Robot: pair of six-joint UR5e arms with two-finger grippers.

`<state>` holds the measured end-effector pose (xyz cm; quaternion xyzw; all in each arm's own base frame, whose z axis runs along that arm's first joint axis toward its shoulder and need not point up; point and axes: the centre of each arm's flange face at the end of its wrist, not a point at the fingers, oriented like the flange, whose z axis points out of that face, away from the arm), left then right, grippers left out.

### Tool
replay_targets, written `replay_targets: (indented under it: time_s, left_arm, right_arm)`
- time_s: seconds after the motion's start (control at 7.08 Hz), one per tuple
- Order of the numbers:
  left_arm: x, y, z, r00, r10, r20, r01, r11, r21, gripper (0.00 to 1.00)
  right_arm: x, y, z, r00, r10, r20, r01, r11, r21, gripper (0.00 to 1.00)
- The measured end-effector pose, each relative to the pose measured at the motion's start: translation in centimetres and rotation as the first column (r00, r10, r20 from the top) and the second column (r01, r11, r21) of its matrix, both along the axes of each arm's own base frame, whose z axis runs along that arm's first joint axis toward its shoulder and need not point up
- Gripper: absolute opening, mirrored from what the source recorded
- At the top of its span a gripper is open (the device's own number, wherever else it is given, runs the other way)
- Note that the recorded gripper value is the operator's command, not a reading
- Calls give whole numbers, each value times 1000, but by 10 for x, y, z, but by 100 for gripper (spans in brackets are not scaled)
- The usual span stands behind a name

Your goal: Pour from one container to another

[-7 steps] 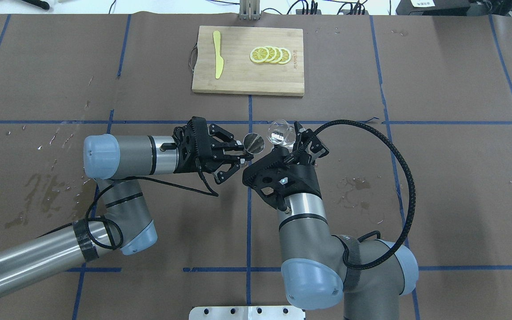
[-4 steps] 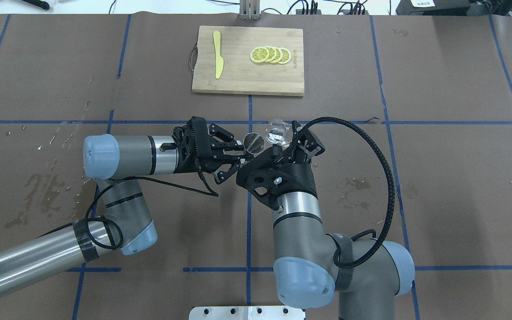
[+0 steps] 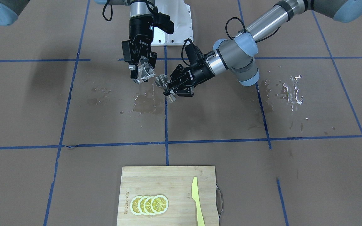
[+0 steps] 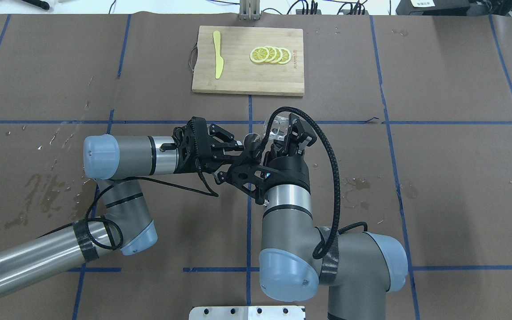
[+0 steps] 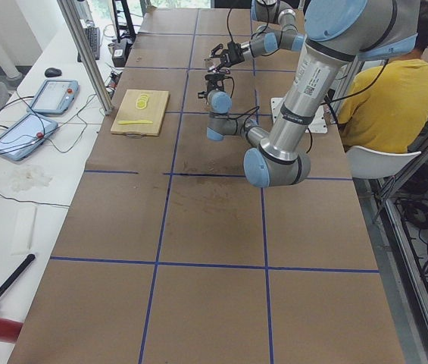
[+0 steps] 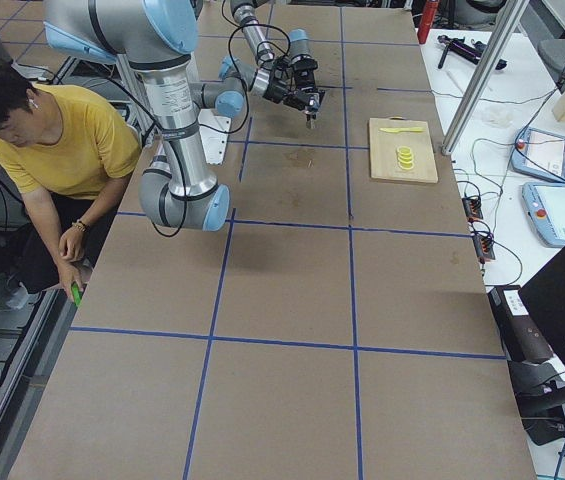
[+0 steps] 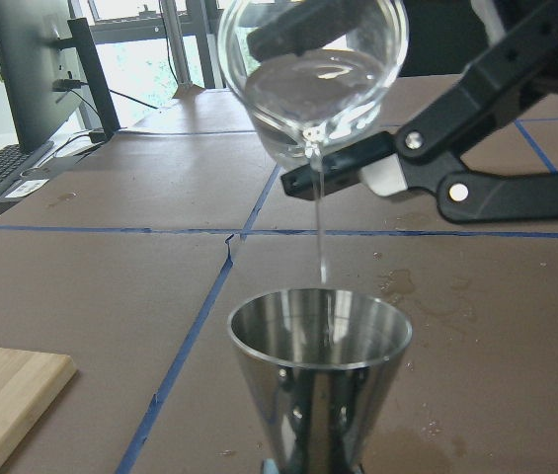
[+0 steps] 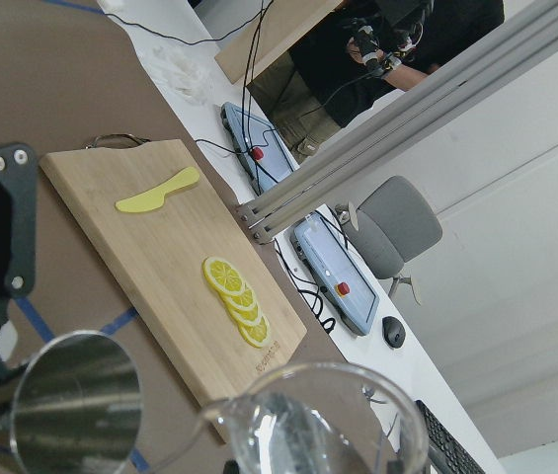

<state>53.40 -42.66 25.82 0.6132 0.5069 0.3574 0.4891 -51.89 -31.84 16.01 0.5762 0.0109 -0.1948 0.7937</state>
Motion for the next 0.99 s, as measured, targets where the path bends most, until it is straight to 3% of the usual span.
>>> replay_targets:
  time_s: [0.57,0.99]
  left_arm:
    - [0,0,0,1000,0,0,0,1000,0,0]
    - [0,1,-1,1000,1,-3,-1,1000,2,0]
  right_arm:
    - [-1,-7,-22,985,-15,-169,14,1000,-8,0]
    - [0,-8,-23,975,-25,-220,25,1000,-4,0]
